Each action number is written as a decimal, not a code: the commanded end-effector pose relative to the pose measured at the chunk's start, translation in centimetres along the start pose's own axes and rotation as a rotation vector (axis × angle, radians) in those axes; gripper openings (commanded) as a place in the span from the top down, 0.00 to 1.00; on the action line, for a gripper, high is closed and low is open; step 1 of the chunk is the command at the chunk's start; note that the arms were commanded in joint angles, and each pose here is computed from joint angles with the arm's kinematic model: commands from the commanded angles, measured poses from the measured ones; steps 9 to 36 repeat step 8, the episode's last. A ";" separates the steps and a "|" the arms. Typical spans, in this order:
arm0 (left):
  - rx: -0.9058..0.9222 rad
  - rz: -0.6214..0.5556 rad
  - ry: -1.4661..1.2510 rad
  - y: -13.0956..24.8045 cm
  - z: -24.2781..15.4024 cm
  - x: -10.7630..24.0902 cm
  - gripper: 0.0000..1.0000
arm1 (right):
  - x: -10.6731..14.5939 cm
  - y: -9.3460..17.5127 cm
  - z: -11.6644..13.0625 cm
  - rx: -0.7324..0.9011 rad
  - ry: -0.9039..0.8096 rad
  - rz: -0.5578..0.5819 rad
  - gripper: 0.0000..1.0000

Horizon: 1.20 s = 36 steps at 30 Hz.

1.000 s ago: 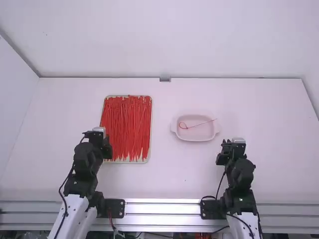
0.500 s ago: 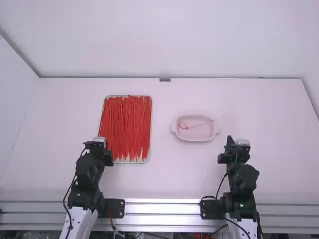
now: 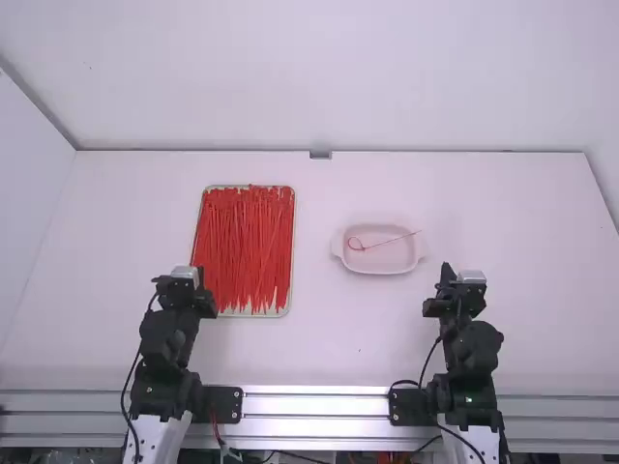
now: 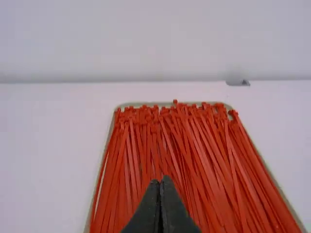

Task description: Fasten the cable tie

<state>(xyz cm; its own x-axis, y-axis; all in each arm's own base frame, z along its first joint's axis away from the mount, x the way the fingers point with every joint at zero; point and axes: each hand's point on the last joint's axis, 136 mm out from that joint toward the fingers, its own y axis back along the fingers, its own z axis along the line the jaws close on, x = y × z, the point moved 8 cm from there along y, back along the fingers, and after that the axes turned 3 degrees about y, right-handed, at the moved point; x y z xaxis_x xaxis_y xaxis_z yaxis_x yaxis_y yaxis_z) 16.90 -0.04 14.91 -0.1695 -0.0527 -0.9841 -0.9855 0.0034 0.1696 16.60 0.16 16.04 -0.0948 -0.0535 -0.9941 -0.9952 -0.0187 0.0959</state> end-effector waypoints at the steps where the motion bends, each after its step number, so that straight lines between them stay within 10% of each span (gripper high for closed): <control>1: -0.003 -0.016 0.000 0.1 0.0 0.0 1.00 | 0.4 0.0 0.0 0.002 -0.001 0.009 1.00; 36: 0.000 -0.066 -0.001 0.4 0.0 -0.6 1.00 | 0.4 0.0 0.0 0.002 -0.001 0.009 1.00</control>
